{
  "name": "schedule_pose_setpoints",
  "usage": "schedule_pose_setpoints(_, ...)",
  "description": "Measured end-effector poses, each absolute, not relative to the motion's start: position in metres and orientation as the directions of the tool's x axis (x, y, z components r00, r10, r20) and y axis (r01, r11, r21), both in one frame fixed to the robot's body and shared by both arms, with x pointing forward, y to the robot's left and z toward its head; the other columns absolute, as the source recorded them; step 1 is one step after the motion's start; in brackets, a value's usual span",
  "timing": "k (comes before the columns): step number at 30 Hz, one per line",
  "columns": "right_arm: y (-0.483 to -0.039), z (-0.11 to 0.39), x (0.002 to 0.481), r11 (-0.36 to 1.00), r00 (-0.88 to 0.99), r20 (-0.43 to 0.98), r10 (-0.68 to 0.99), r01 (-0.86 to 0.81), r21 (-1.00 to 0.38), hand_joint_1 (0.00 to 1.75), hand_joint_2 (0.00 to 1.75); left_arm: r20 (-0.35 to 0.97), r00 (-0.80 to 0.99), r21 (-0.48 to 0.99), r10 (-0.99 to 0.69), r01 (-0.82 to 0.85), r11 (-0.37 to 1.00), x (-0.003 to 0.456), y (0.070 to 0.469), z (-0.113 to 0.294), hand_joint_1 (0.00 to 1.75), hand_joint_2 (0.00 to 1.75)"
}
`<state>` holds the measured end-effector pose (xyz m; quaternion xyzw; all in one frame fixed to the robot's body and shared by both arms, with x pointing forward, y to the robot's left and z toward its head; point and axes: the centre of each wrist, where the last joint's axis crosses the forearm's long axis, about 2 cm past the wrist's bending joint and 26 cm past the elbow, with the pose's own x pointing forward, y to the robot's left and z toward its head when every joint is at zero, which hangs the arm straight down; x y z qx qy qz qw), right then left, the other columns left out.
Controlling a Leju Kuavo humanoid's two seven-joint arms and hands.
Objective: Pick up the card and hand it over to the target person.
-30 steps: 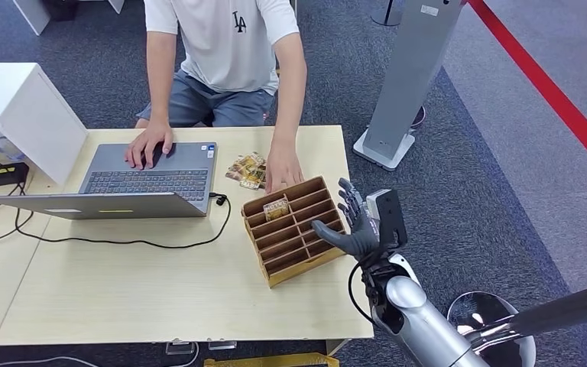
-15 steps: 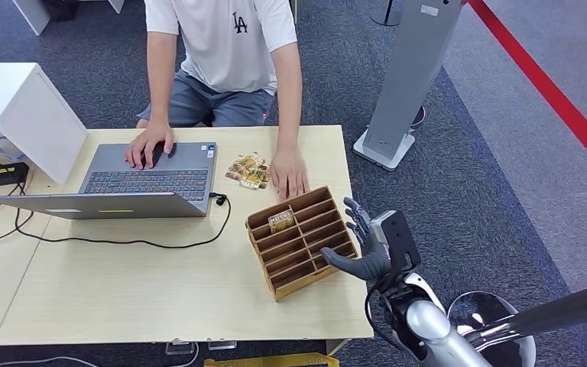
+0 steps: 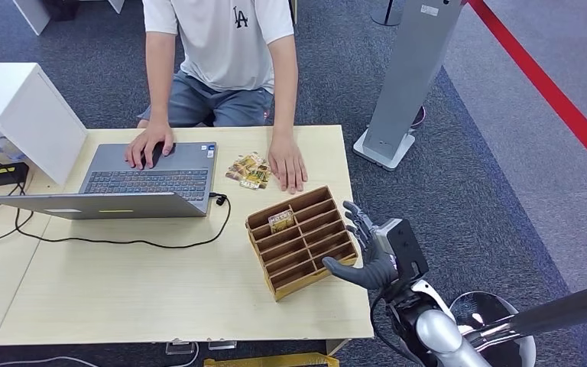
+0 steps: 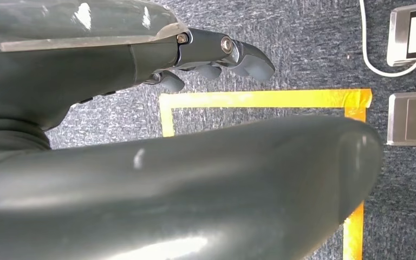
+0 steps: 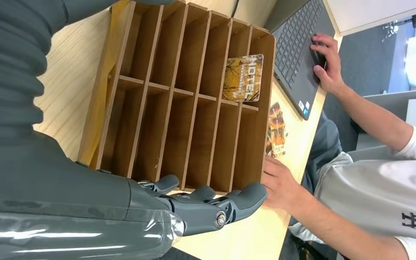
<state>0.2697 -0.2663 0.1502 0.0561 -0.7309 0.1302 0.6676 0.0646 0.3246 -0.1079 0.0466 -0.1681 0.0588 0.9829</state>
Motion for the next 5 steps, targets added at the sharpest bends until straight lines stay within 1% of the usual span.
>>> schedule_pose_setpoints(5,-0.2682,0.1499,0.2678,0.961,-0.101,0.991,0.094,-0.250,-0.116,0.00,1.75,0.337,0.937,0.071,0.092,-0.122,0.990,0.0648,0.3249,-0.1078,0.00,0.00)
